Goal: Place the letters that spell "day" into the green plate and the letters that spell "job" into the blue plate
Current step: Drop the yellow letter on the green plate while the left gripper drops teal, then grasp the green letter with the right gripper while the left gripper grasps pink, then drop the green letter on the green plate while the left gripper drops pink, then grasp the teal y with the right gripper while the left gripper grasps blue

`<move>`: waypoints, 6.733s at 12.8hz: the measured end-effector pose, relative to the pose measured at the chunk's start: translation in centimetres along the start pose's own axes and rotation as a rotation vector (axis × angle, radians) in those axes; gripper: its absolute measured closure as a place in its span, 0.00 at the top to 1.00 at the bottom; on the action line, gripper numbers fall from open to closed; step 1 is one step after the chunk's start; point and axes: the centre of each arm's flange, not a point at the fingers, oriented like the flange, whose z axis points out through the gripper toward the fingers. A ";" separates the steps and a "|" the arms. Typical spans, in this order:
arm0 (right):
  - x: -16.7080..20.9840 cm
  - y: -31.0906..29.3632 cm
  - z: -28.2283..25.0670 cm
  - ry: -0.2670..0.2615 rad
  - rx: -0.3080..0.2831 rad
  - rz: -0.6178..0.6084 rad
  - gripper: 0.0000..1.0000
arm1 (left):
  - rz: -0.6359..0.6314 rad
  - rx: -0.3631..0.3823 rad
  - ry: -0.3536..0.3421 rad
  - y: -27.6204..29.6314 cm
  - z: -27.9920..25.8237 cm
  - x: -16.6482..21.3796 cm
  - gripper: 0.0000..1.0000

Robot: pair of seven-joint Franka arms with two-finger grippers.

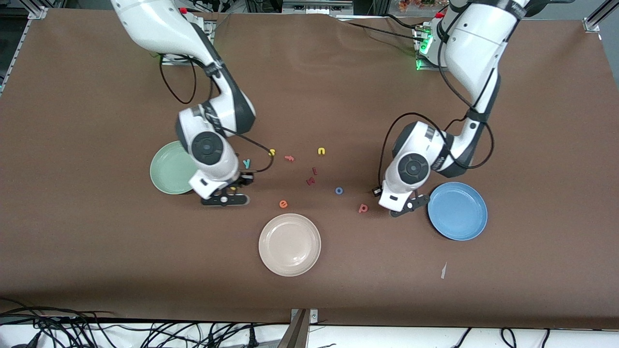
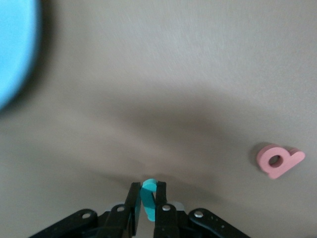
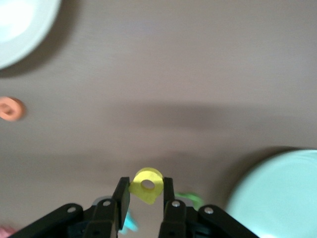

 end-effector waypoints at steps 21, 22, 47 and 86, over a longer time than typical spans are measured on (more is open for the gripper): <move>-7.1 4.9 4.8 0.015 0.058 0.255 1.00 | 0.575 -0.016 0.061 -2.6 -5.1 5.8 1.00; -7.2 3.8 5.0 0.010 0.061 0.343 1.00 | 0.577 -0.025 0.060 -1.1 -4.7 5.3 1.00; -6.4 3.6 11.1 -0.030 0.075 1.048 0.35 | 0.670 -0.075 0.139 10.1 2.5 1.4 0.30; -8.7 -3.2 10.9 -0.135 0.119 0.472 0.96 | 0.243 -0.173 0.148 13.0 1.9 -5.3 0.99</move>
